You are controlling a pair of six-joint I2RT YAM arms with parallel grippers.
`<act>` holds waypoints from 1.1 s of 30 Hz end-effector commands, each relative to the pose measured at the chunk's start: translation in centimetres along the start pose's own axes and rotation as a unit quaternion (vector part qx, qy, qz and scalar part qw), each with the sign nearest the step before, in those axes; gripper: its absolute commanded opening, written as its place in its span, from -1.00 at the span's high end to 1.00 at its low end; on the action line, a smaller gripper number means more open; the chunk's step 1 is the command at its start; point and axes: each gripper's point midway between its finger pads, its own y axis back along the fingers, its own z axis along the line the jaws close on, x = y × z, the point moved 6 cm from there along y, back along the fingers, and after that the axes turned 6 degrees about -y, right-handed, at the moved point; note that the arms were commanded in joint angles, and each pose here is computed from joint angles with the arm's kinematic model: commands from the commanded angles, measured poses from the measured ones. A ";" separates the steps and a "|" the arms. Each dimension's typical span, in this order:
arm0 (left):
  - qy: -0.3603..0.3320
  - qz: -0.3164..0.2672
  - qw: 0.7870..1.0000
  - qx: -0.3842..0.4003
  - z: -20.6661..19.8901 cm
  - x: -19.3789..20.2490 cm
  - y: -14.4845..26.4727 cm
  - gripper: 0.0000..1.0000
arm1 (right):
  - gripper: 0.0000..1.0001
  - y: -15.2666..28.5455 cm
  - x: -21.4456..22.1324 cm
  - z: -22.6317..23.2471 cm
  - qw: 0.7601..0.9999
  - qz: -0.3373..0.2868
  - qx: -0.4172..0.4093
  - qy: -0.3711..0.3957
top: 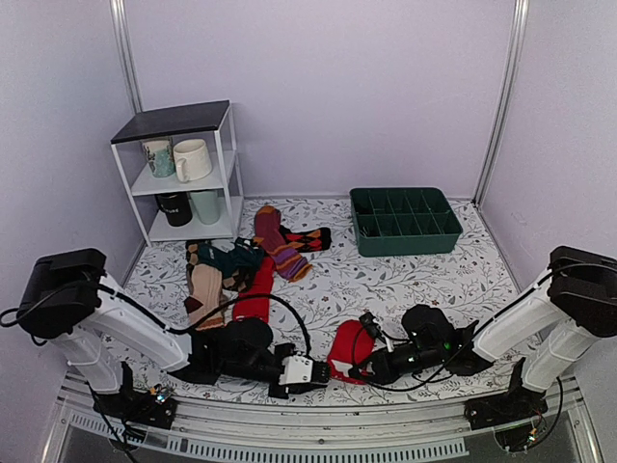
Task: Roll the socks
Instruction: Roll a pair of socks at the center of the board.
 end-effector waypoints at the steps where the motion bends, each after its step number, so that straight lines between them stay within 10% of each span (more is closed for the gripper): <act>1: -0.089 -0.019 0.996 -0.020 -0.1 -1.2 -2.0 0.30 | 0.83 0.3 5.4 -5.2 0.981 0.136 0.105 -0.091; 33: -0.128 0.076 0.988 -0.044 -0.5 3.5 -4.6 0.00 | 0.83 0.3 5.6 -6.1 0.978 0.162 0.101 -0.088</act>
